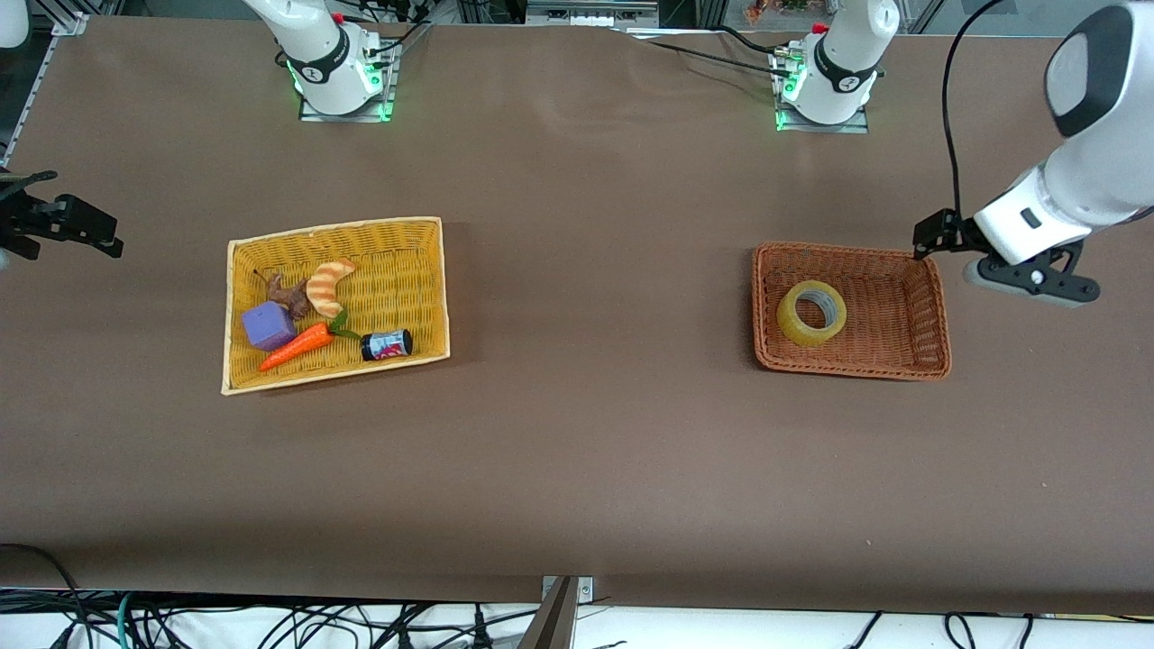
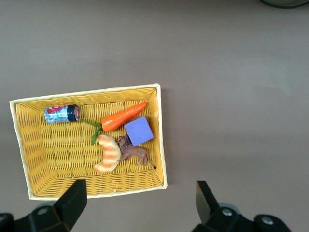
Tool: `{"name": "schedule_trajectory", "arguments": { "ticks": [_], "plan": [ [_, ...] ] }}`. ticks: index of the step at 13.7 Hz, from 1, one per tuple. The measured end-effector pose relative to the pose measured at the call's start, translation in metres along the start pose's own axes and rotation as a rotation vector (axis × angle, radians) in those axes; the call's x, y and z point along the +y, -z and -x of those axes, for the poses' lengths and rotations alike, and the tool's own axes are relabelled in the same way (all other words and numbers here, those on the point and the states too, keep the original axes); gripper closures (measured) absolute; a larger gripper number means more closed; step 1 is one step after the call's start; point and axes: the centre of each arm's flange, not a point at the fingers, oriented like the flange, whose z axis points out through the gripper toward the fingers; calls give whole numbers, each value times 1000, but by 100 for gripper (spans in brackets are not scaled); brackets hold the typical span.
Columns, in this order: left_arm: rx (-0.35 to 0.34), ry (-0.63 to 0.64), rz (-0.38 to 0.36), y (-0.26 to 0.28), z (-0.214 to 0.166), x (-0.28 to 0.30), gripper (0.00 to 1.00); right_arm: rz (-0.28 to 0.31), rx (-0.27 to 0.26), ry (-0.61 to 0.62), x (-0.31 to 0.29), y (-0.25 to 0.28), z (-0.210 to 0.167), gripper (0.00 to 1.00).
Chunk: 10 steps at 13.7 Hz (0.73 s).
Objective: Transfer tape with both arms
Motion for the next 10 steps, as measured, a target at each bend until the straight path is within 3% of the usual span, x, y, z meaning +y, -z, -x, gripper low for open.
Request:
{"name": "schedule_trajectory", "arguments": {
  "ticks": [4, 10],
  "plan": [
    [7, 60, -8, 55, 8, -1, 0, 0, 1, 0, 0, 0, 0, 0],
    [7, 125, -5, 59, 11, -16, 0, 0, 1, 0, 0, 0, 0, 0]
  ]
}}
